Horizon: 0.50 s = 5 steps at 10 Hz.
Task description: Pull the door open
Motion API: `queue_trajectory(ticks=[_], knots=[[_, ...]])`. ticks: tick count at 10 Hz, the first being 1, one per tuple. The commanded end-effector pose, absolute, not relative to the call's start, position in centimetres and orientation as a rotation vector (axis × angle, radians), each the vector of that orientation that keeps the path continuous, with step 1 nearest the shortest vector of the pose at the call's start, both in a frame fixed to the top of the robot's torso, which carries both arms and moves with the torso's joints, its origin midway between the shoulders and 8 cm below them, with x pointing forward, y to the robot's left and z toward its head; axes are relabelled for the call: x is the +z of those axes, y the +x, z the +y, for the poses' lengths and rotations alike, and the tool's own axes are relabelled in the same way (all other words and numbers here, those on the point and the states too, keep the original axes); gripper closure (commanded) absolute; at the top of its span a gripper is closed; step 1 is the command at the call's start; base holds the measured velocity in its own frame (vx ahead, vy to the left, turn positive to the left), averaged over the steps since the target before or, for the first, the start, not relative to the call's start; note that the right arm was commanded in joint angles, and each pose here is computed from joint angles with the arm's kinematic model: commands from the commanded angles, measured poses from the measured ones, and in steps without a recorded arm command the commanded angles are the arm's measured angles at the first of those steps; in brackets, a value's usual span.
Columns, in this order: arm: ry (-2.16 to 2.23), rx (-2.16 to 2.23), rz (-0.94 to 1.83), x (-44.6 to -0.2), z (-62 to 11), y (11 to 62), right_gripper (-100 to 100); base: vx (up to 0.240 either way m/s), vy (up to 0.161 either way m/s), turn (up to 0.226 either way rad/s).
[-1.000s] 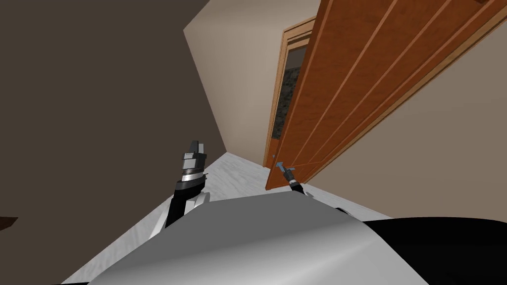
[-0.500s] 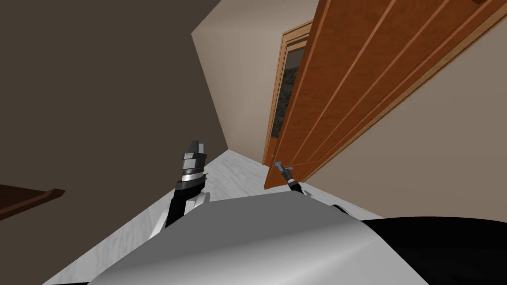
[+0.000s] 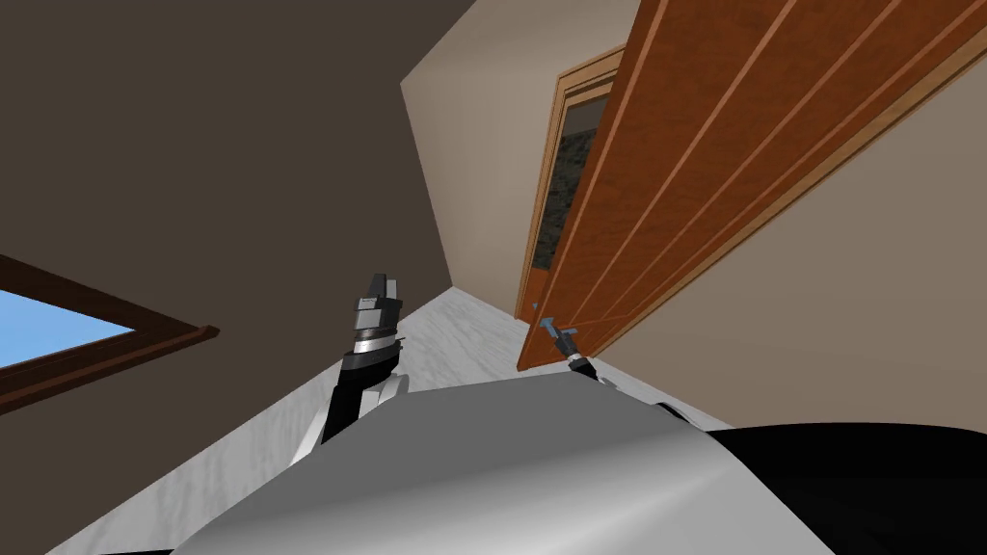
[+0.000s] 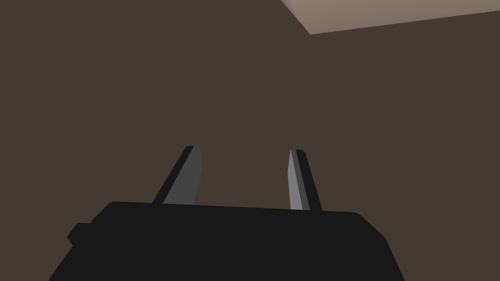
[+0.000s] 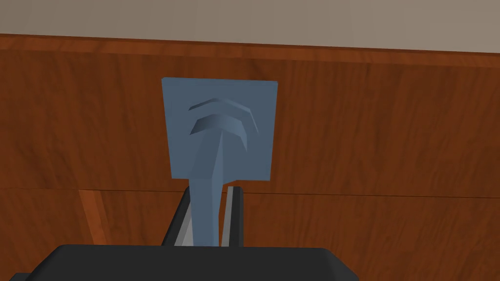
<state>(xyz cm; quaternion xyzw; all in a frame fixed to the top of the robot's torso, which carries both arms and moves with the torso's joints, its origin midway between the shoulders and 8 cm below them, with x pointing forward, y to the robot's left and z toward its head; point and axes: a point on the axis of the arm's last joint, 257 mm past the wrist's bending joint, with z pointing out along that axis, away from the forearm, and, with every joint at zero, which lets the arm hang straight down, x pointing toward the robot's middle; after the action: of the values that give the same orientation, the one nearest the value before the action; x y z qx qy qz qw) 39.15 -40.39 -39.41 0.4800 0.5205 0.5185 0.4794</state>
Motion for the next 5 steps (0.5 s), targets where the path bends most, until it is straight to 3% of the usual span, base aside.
queue_trajectory(ticks=[1,4,5], knots=[[1.169,1.276,1.273,-39.5,-40.6,38.0,100,-0.171,-0.065,0.234],[1.169,1.274,1.272,-39.3,-42.1,36.0,100,-0.204,-0.097,0.232],[1.134,1.303,1.257,-38.2,-41.5,36.9,100,-0.14,-0.045,0.047]])
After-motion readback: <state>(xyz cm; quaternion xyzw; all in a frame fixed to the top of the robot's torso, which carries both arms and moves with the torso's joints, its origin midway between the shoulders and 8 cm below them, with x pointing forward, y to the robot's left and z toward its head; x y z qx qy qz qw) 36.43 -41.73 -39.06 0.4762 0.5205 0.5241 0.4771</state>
